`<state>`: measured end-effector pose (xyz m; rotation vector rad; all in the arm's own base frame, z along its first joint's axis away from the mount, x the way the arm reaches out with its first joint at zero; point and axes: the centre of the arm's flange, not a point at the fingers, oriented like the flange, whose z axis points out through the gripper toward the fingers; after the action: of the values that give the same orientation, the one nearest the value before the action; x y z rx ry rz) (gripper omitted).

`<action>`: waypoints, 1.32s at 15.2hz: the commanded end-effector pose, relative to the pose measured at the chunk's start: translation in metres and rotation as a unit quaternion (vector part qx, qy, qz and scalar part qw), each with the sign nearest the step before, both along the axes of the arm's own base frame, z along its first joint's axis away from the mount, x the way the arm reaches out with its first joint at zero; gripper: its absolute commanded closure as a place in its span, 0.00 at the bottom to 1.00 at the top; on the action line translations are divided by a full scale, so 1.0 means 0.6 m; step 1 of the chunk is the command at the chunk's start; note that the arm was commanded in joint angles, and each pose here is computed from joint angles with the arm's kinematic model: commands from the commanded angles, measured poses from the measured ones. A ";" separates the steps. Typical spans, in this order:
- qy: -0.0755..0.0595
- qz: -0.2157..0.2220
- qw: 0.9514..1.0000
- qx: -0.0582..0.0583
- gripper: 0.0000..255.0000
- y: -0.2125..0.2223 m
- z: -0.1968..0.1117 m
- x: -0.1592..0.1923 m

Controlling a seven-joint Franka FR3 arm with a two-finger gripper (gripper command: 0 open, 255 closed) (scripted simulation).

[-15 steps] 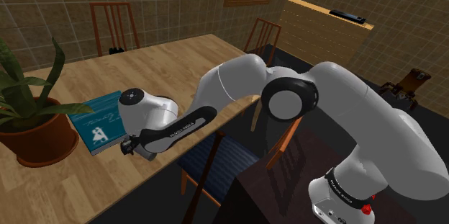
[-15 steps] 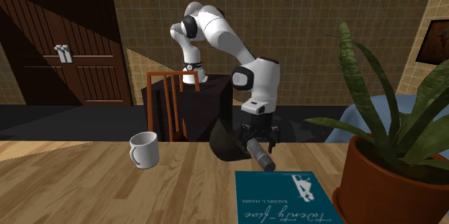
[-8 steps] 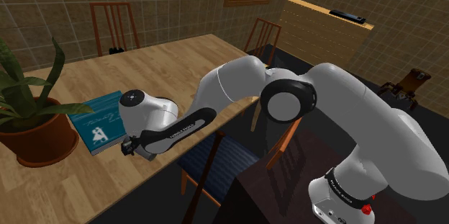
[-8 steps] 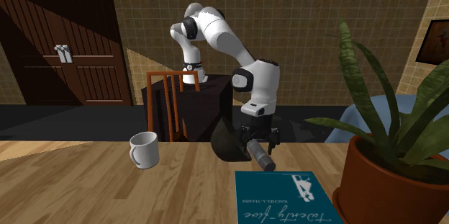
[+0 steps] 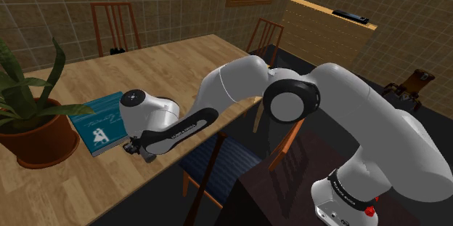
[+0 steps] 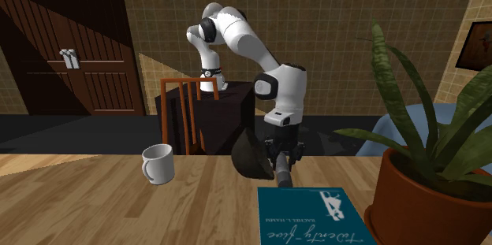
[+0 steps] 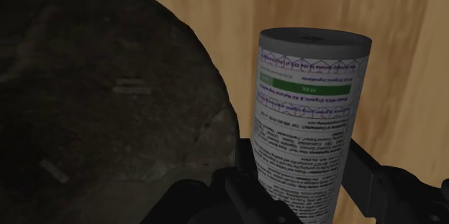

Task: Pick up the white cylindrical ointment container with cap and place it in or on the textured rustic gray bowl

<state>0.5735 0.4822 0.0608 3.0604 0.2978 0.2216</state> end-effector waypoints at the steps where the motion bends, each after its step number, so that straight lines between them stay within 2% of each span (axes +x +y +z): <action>1: 0.001 0.000 1.000 -0.001 1.00 -0.001 -0.002 -0.001; 3: 0.001 0.000 1.000 -0.001 1.00 -0.002 -0.007 -0.001; 20: 0.001 0.000 1.000 -0.001 1.00 -0.002 0.142 -0.001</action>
<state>0.5723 0.4807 0.1418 3.0596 0.2981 0.2175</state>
